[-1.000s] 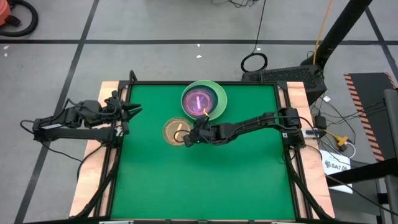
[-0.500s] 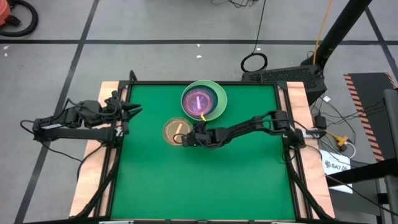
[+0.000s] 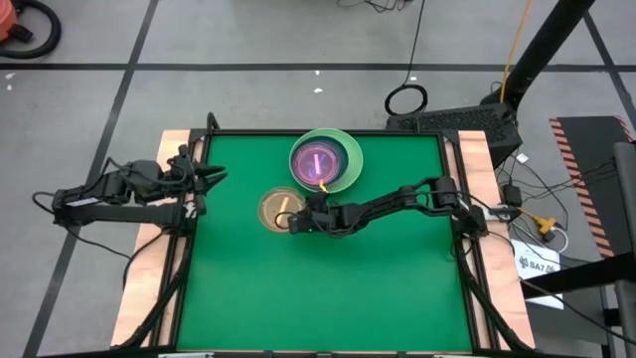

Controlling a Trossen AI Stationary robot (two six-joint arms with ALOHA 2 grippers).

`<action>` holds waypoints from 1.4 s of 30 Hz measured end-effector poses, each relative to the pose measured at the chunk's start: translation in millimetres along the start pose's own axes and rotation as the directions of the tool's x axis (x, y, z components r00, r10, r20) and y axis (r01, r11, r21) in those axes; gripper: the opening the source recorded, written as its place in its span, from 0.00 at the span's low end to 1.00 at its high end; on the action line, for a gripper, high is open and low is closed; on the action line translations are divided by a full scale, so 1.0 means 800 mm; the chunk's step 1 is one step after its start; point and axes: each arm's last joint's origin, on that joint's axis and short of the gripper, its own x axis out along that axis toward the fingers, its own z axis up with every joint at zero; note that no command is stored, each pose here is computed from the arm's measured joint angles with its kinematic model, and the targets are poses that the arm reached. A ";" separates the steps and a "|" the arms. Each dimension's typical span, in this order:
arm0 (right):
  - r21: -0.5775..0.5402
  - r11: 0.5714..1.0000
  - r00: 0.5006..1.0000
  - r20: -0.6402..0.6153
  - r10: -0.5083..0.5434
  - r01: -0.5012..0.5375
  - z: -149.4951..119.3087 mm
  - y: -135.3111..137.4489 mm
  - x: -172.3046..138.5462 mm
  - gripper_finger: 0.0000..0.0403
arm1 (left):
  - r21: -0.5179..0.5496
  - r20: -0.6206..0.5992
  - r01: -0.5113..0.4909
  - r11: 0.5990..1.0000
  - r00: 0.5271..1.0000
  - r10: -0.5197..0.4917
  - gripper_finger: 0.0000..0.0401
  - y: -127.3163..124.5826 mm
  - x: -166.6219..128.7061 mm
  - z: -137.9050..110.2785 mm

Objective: Stack plastic plates
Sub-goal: Stack the orange transparent plate on the pink transparent plate

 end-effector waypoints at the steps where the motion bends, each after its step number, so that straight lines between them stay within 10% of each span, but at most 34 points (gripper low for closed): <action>1: -0.003 1.000 1.000 0.001 -0.002 0.002 0.001 0.000 0.000 0.31 | 0.000 0.001 0.000 1.000 1.000 0.000 0.22 0.000 0.000 0.000; 20: -0.051 0.999 1.000 0.029 0.005 -0.004 0.007 -0.001 0.003 0.01 | -0.002 -0.010 0.000 1.000 1.000 0.000 0.22 0.000 0.000 -0.001; 42: -0.178 0.953 0.964 -0.149 0.221 -0.247 0.039 0.024 -0.044 0.00 | -0.018 -0.028 -0.001 1.000 1.000 0.000 0.22 0.000 0.000 -0.004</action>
